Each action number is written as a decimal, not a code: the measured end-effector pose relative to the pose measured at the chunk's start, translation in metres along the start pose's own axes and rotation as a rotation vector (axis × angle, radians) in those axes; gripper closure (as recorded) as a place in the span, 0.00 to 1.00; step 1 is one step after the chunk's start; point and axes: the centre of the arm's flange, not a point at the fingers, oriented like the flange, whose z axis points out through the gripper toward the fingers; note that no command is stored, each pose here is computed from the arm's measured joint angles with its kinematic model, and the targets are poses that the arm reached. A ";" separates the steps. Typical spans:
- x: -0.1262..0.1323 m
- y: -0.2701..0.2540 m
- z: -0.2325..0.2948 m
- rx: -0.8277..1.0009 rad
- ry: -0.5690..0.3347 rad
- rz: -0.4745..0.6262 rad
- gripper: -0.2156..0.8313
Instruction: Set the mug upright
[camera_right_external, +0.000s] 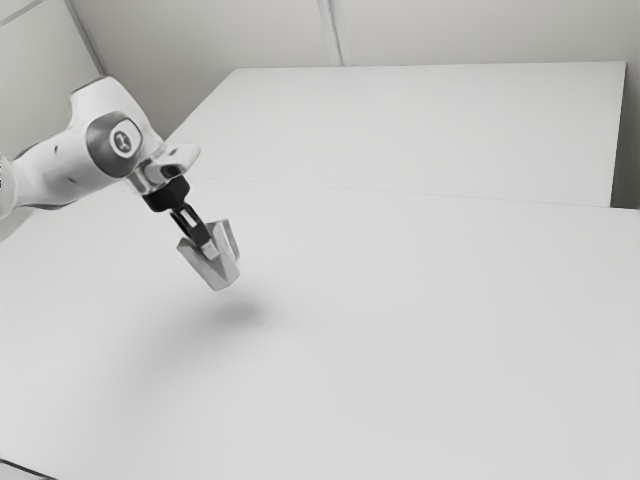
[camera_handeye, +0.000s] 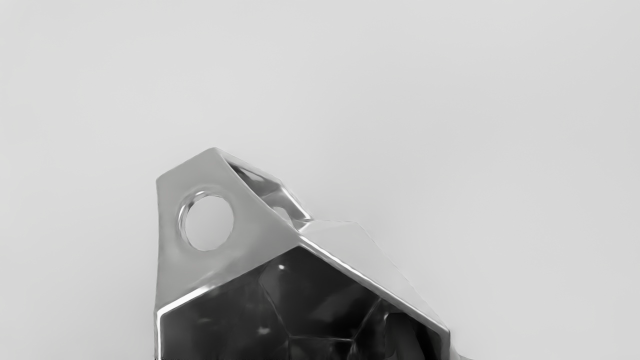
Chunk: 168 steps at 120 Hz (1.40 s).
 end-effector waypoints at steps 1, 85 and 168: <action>0.000 0.000 0.000 0.009 -0.006 -0.003 0.96; -0.006 -0.013 0.089 0.210 -0.082 -0.362 0.92; 0.067 0.005 -0.048 0.249 0.070 -0.457 0.24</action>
